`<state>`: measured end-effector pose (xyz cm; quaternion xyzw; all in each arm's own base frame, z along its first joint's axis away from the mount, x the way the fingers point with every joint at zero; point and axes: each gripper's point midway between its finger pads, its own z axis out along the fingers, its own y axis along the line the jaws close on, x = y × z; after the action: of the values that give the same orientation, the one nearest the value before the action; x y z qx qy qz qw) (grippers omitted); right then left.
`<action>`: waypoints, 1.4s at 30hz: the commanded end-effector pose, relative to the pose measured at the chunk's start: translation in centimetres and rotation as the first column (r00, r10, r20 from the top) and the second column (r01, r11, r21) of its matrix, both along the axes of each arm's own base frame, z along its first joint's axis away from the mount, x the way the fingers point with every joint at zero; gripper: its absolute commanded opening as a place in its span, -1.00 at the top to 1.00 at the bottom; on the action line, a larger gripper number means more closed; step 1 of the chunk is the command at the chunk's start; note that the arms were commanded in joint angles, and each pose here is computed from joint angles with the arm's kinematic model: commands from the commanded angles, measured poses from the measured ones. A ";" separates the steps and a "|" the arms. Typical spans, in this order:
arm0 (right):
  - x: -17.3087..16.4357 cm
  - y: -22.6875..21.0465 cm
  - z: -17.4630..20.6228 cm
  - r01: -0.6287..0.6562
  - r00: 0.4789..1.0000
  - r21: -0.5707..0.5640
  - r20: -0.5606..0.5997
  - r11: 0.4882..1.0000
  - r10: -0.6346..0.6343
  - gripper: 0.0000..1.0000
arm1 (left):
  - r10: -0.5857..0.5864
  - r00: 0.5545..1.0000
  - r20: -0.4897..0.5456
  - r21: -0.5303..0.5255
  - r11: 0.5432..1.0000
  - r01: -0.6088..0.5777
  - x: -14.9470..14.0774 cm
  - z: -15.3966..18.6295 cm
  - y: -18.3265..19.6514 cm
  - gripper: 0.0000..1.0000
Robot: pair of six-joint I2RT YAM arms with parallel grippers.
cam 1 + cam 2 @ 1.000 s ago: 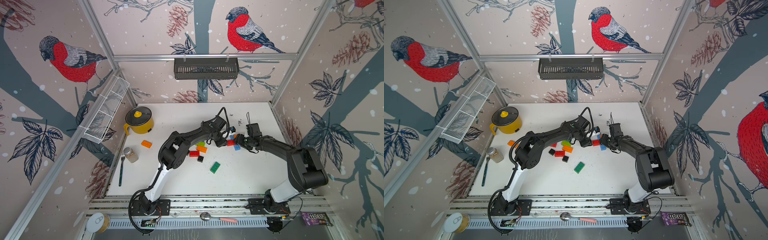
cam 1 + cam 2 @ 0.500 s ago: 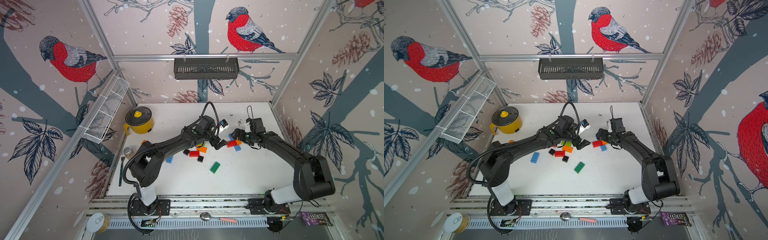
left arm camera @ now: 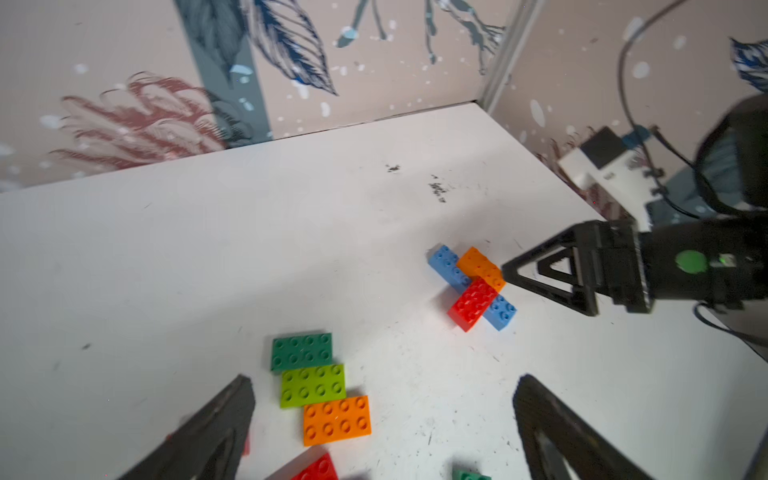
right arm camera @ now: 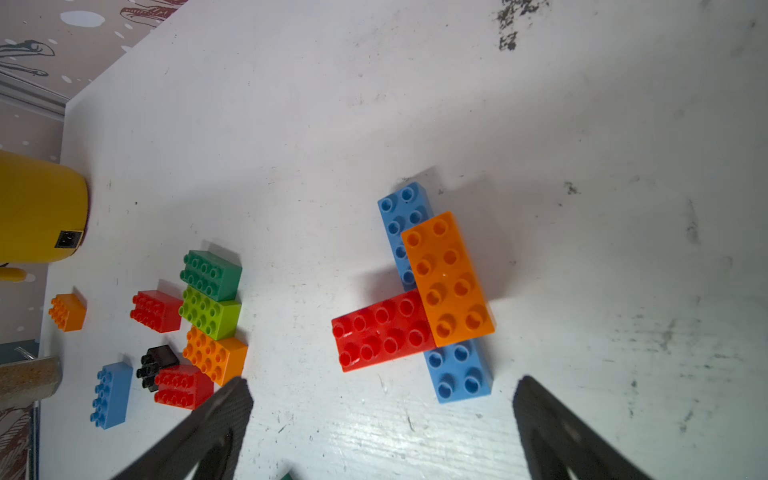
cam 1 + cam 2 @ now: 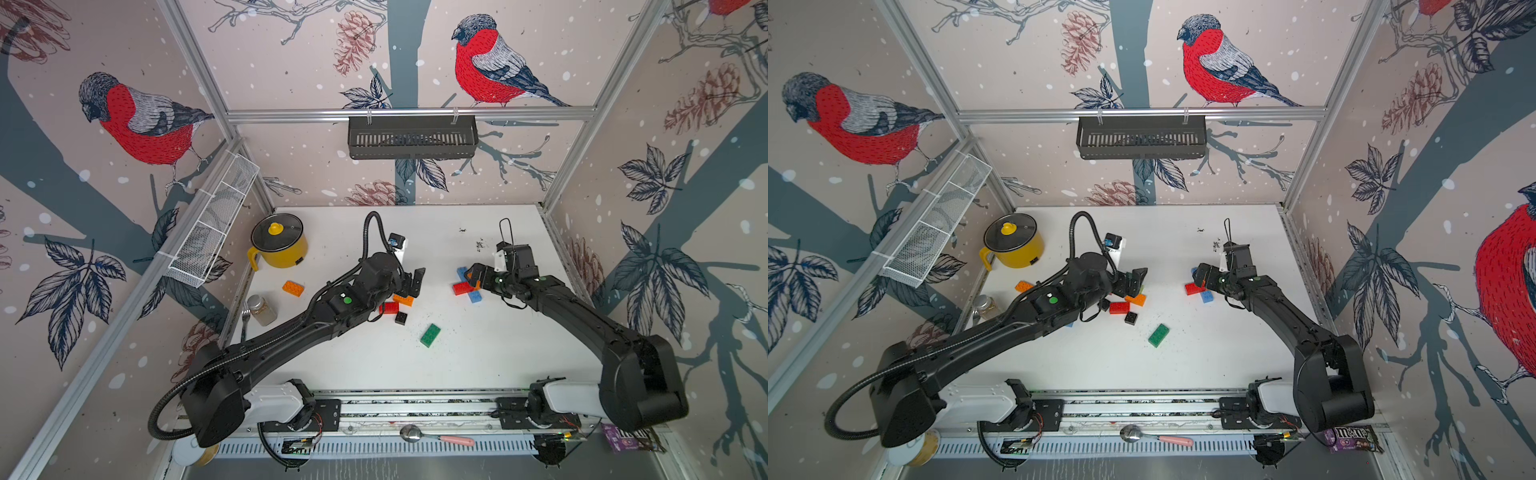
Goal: Assemble a small pinwheel with lego
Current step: Adjust the lego brick at the center of the board.
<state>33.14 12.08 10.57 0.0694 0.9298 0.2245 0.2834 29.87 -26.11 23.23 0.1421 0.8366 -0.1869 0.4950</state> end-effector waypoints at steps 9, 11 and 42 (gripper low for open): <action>-0.6 0.5 -2.5 0.002 0.999 0.069 0.036 0.998 -0.005 -0.98 | 0.435 0.897 -0.079 0.072 0.900 -0.430 -2.7 -7.4 11.4 -0.94; -0.5 0.7 -2.8 -0.004 0.999 0.078 0.042 0.997 0.001 -0.99 | 0.471 0.875 -0.111 0.074 0.882 -0.465 -3.0 -9.0 12.7 -0.94; -0.9 2.7 -1.2 -0.058 0.997 0.121 0.054 0.991 0.052 -0.99 | 0.533 0.721 -0.442 0.074 0.823 -0.563 -1.7 -19.3 17.6 -0.76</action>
<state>32.63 14.94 9.42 0.0591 0.9063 0.2907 0.3010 28.41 -7.83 4.47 -0.1723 0.9183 -0.0707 0.3494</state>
